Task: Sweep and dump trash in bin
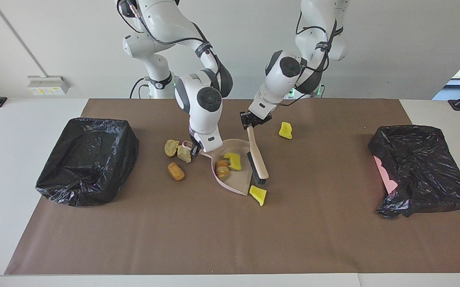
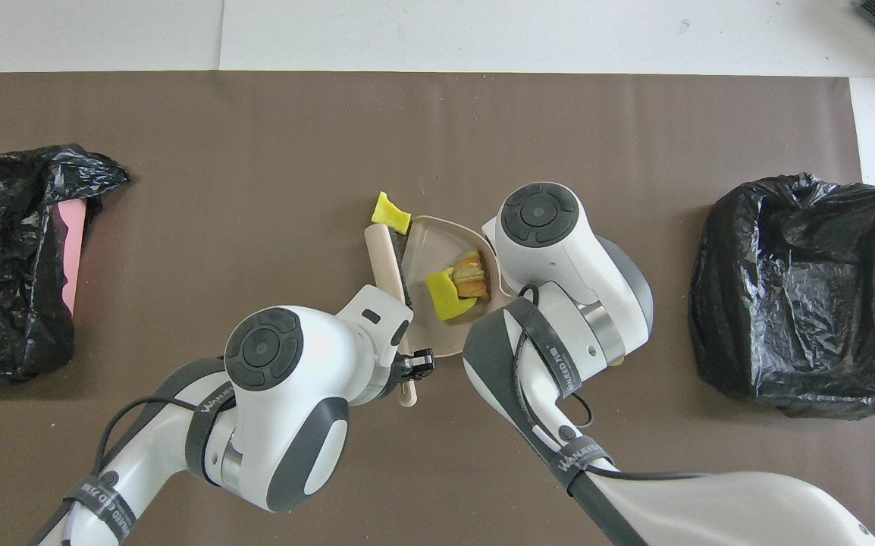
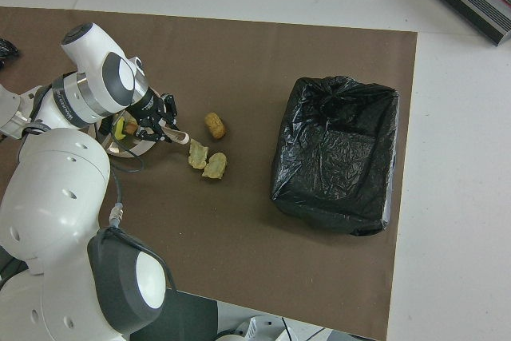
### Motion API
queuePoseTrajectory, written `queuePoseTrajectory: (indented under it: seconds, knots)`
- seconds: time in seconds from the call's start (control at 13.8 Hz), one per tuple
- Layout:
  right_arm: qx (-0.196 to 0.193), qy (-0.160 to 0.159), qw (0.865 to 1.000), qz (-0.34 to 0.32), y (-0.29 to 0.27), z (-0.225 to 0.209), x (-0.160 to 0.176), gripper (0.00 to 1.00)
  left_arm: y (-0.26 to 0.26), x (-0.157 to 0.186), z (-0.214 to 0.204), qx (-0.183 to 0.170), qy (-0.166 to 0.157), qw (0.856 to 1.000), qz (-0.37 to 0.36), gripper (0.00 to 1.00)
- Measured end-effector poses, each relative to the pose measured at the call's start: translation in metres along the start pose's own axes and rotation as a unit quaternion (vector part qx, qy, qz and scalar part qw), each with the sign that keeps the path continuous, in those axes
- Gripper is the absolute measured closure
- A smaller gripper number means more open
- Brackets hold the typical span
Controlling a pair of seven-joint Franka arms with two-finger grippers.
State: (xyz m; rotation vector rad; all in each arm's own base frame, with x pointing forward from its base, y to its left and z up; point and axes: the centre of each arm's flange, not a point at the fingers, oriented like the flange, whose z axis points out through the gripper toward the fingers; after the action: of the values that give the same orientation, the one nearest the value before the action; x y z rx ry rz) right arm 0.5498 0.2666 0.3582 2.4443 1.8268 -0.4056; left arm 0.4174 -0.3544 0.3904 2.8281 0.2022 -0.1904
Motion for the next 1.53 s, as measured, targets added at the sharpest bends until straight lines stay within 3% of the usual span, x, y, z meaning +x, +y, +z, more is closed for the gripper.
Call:
queuePoseTrajectory:
  seconds: [0.36, 0.51, 0.58, 0.8, 1.09, 1.31, 1.53]
  knots:
    - [0.001, 0.0, 1.0, -0.001, -0.001, 0.0, 0.001, 0.68, -0.005, -0.012, -0.033, 0.022, -0.051, 0.998, -0.001, 0.74]
    - [0.002, 0.001, 1.0, 0.007, -0.001, 0.001, 0.001, 0.68, -0.021, -0.021, -0.045, 0.056, -0.087, 0.995, -0.017, 0.74]
    - [0.003, 0.002, 1.0, 0.026, -0.002, 0.0, 0.001, 0.68, -0.033, -0.03, -0.049, 0.098, -0.096, 0.99, -0.03, 0.74]
    - [0.001, 0.005, 0.998, 0.064, 0.0, 0.0, 0.001, 0.68, -0.058, -0.057, -0.04, 0.178, -0.09, 0.975, -0.099, 0.74]
    - [-0.003, 0.009, 0.998, 0.07, 0.0, -0.001, 0.002, 0.68, -0.096, -0.114, -0.023, 0.231, -0.073, 0.95, -0.199, 0.74]
    - [-0.009, 0.003, 1.0, -0.006, 0.001, -0.001, 0.001, 0.68, -0.119, -0.135, -0.021, 0.245, -0.065, 0.936, -0.245, 0.74]
    - [-0.025, -0.011, 0.997, -0.065, -0.007, -0.004, 0.008, 0.68, -0.12, -0.147, -0.01, 0.243, -0.061, 0.934, -0.254, 0.74]
